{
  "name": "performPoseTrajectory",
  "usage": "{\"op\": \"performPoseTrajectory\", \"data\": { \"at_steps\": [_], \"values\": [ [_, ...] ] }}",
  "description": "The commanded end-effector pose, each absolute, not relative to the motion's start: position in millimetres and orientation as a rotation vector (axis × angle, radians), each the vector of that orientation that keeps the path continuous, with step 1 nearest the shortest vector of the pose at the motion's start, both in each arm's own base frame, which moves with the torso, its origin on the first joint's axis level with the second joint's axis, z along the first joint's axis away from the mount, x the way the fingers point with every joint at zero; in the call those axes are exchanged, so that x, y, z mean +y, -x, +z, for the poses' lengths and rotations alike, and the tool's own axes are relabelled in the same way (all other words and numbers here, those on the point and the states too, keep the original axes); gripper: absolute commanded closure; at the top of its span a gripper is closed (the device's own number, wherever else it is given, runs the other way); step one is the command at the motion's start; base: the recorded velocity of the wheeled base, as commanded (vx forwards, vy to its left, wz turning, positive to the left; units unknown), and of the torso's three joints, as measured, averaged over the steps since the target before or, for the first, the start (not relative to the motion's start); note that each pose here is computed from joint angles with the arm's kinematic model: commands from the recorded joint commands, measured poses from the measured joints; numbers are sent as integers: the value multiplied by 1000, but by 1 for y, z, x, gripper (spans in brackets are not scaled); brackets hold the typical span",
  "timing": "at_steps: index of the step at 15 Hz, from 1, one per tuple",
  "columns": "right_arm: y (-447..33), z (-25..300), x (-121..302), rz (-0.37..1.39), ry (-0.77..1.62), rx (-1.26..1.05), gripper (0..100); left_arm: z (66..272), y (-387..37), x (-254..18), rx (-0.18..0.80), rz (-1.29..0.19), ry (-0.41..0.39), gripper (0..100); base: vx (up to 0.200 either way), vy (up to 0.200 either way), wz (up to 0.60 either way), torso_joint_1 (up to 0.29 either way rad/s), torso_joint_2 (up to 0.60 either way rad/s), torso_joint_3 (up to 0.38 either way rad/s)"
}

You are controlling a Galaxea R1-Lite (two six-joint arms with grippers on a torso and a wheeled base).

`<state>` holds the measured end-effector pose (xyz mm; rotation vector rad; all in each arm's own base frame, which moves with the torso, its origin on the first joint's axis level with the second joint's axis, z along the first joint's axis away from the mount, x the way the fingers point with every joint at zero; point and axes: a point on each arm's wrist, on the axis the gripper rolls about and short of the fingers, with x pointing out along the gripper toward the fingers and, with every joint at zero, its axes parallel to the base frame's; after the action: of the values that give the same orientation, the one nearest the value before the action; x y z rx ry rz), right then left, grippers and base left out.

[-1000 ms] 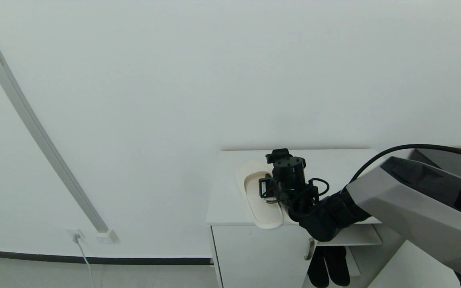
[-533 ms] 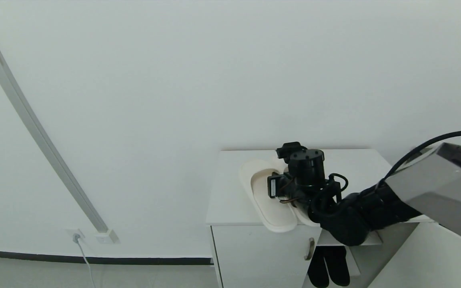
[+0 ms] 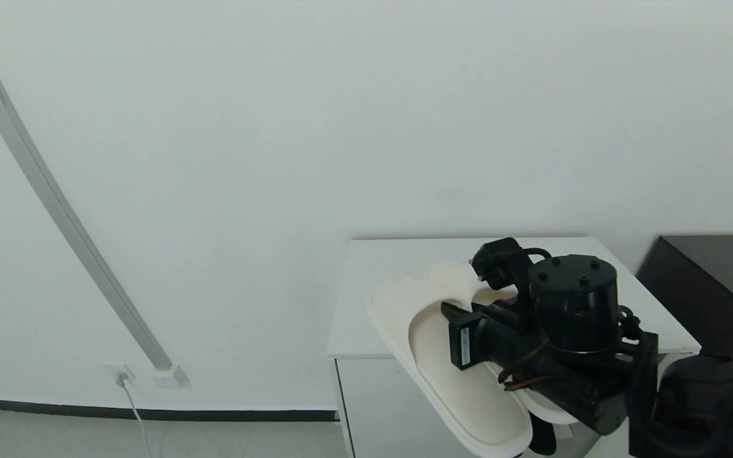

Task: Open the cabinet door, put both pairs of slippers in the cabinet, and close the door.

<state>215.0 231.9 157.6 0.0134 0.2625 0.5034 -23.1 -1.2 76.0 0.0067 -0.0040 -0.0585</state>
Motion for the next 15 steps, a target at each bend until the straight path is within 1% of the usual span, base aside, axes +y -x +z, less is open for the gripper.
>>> {"op": "performPoseTrajectory", "data": {
  "at_steps": [1, 4, 8, 15],
  "values": [
    [-201, 171, 225, 526, -37, 233, 100, 76, 23, -1, -3, -58, -6, 100, 0, 0, 0, 0, 0, 0],
    [-200, 163, 220, 511, -34, 260, 100, 76, 23, -1, -2, -58, -6, 100, 0, 0, 0, 0, 0, 0],
    [-197, 168, 212, 505, -36, 248, 100, 76, 23, -1, -3, -60, -6, 100, 0, 0, 0, 0, 0, 0],
    [-191, 169, 206, 502, -36, 248, 100, 76, 23, -1, -2, -60, -6, 100, -200, 0, 0, 5, 3, 0]
  ]
}}
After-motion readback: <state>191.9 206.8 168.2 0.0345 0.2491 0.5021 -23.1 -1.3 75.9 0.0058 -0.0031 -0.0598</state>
